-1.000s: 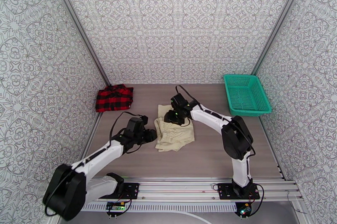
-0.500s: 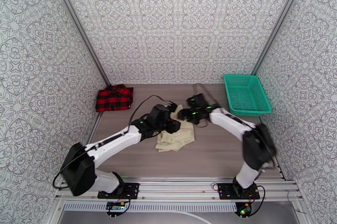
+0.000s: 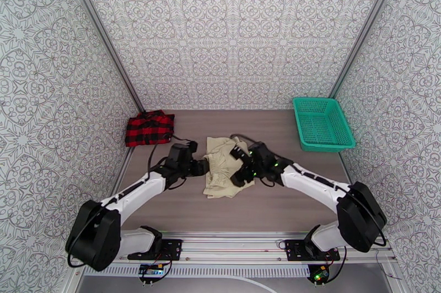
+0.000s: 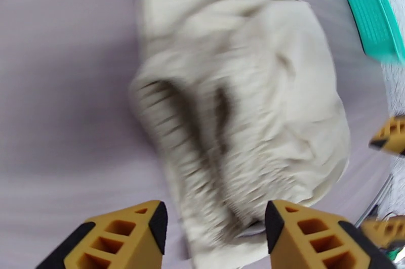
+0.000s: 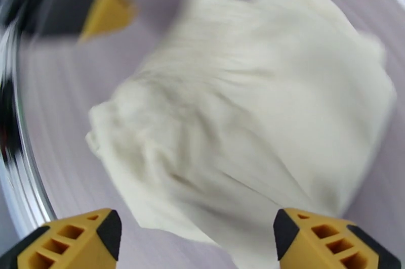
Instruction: Fold and stack the mixed laundry pile
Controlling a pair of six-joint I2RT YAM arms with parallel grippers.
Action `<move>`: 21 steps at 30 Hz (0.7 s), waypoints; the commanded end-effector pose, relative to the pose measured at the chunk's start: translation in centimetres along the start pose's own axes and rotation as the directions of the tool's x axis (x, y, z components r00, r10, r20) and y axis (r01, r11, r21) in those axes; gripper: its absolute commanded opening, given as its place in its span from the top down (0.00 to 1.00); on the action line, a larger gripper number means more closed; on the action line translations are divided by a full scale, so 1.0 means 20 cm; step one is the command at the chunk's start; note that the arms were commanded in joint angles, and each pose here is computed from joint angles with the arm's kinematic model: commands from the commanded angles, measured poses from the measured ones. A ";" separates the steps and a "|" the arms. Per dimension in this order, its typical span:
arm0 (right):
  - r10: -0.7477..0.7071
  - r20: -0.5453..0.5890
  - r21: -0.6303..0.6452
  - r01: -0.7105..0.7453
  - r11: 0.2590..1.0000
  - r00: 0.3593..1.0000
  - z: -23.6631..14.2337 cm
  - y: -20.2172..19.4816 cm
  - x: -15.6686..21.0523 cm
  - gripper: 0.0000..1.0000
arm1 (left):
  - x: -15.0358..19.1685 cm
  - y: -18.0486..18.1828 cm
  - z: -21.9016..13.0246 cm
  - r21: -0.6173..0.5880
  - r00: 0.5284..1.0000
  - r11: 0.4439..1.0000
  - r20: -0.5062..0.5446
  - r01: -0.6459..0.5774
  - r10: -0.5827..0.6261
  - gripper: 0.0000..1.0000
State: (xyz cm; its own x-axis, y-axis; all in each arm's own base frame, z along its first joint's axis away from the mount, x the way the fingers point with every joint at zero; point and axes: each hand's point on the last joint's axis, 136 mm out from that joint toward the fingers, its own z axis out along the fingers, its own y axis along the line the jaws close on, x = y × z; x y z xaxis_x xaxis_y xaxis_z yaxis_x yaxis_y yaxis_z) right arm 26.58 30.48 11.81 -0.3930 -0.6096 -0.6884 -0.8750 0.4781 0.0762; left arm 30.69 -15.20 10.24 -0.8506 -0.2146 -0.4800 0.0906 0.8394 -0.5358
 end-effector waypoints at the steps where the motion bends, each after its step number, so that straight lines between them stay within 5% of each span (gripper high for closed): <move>1: -0.358 0.029 -0.028 0.359 0.933 0.933 0.10 0.09 -0.06 0.15 | -0.03 0.01 -0.06 0.097 0.995 0.991 0.024 0.095 -0.097 0.42; 7: -0.539 -0.062 -0.112 0.531 0.840 0.840 0.34 0.20 0.00 0.08 | -0.01 0.15 -0.11 0.116 0.980 0.976 0.054 0.187 -0.194 0.42; 21: -0.662 -0.228 -0.087 0.662 0.745 0.714 0.55 0.25 0.12 0.11 | 0.09 0.28 -0.13 0.102 0.962 0.961 0.061 0.257 -0.264 0.42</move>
State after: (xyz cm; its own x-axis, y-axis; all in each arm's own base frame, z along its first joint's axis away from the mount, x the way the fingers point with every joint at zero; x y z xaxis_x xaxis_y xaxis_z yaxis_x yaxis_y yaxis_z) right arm 24.18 38.59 4.53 0.2137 -0.8577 -0.4676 -0.9520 -0.0754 -0.2968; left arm 28.28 -9.59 7.88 -0.8176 -0.4465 -0.3635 -0.0872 0.7201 -0.6883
